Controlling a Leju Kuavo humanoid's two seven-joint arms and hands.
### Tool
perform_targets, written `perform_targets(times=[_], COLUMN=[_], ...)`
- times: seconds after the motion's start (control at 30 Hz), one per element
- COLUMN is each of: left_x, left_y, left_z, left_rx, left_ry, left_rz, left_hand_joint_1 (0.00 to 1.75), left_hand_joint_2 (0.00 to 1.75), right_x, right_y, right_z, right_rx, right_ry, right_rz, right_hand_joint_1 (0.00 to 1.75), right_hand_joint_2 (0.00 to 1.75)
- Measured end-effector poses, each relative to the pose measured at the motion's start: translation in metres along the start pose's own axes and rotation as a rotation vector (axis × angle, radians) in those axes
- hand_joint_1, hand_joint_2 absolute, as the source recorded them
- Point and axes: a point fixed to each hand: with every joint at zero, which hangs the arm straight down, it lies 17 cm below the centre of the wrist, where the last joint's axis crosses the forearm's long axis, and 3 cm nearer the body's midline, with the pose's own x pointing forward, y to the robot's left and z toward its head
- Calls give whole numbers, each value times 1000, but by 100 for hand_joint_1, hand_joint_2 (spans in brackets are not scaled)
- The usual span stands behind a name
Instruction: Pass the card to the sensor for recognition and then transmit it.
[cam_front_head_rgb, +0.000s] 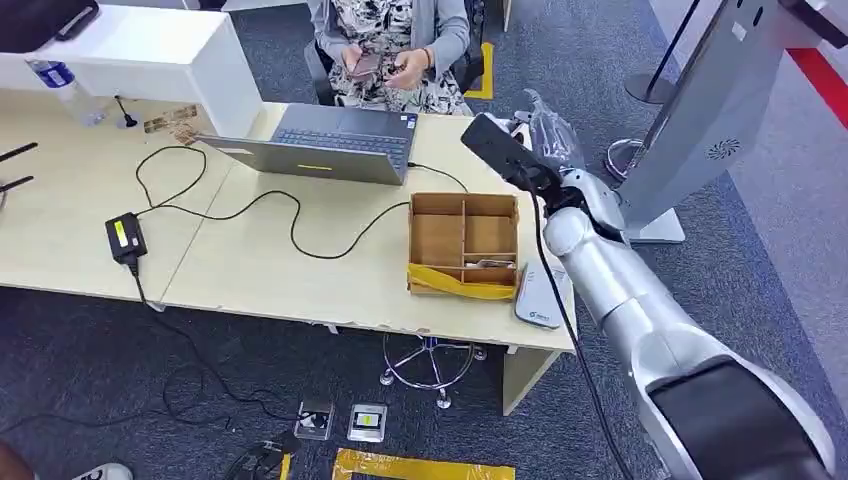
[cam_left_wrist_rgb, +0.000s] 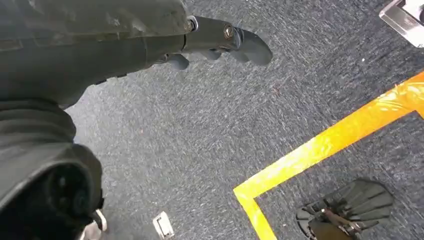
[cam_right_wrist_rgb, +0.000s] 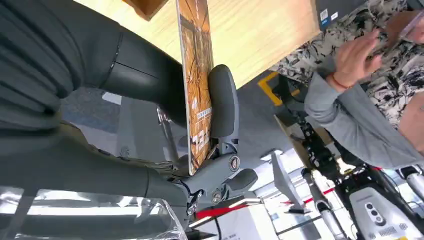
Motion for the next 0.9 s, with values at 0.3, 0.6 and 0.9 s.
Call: perform_targets(times=[0.3,0.6,0.9], left_x=[3,5,7], left_y=[0,1,-2], left_z=[1,1,1], left_rx=[-8,-15,-23], left_ry=[-2,3,4], left_rz=[-23,-39,-61], left_hand_joint_1=[0,0,0], left_hand_joint_2=[0,0,0], right_x=[-3,-15,-20], right_y=[4,9,12], right_z=[0,3,5], right_rx=[8,14,16], right_ry=[32,87,97], right_rz=[15,41,46], right_hand_joint_1=[175,175,23], right_hand_joint_2=[175,175,175])
